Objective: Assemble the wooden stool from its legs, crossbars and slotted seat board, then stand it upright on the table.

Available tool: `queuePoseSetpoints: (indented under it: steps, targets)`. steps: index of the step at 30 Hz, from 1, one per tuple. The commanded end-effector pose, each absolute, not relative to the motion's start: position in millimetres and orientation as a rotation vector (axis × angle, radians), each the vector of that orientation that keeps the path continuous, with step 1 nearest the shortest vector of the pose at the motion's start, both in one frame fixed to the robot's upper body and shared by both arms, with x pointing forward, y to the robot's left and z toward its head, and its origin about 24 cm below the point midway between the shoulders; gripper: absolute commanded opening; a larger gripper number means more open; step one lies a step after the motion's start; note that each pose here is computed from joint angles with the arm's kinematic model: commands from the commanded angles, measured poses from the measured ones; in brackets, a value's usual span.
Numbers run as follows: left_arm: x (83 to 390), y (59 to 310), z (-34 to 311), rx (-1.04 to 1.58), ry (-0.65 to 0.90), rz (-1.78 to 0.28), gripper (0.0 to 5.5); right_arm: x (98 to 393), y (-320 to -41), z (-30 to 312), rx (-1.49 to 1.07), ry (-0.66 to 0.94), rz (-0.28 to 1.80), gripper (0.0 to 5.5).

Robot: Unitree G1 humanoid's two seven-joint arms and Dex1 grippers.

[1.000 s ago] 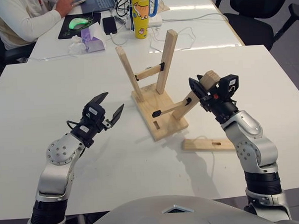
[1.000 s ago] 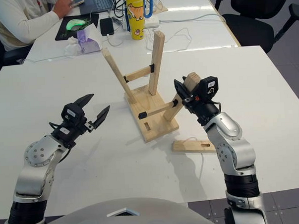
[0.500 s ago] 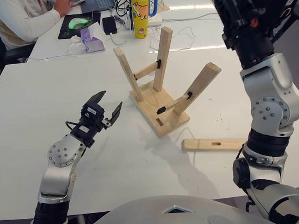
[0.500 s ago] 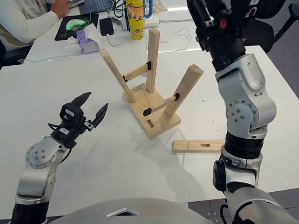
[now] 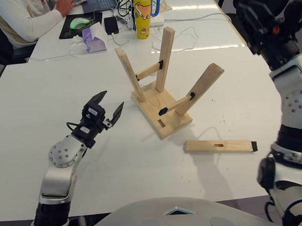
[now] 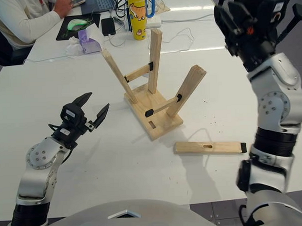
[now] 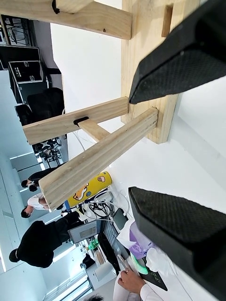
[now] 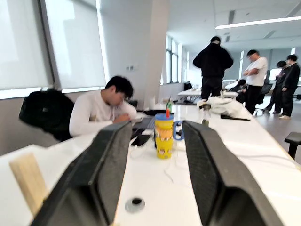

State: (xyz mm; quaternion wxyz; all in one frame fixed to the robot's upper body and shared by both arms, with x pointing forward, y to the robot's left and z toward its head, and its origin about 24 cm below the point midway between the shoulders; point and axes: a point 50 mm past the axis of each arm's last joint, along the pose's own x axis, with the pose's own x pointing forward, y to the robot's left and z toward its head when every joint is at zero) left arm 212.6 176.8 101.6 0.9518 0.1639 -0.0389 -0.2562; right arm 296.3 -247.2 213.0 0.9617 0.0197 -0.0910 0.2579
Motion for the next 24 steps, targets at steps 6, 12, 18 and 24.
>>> queuePoseSetpoints:
  steps: [6, 12, 18, 24]
  targets:
    - [208.1, 175.3, 96.9, 0.328, -0.076, -0.457, 3.26, 238.4, -321.9, 143.5, -0.371, 0.662, 1.079, 1.99]
    - [206.8, 171.0, 94.6, 0.321, -0.078, -0.446, 3.26, 216.7, -320.3, 118.1, -0.514, 0.879, 1.33, 2.41]
    - [208.0, 168.4, 93.7, 0.317, -0.083, -0.441, 3.26, 224.5, -315.5, 103.3, -0.622, 0.827, 1.349, 3.06]
    - [210.0, 166.7, 94.1, 0.315, -0.089, -0.451, 3.26, 223.0, -310.9, 78.7, -0.674, 0.822, 1.351, 3.06]
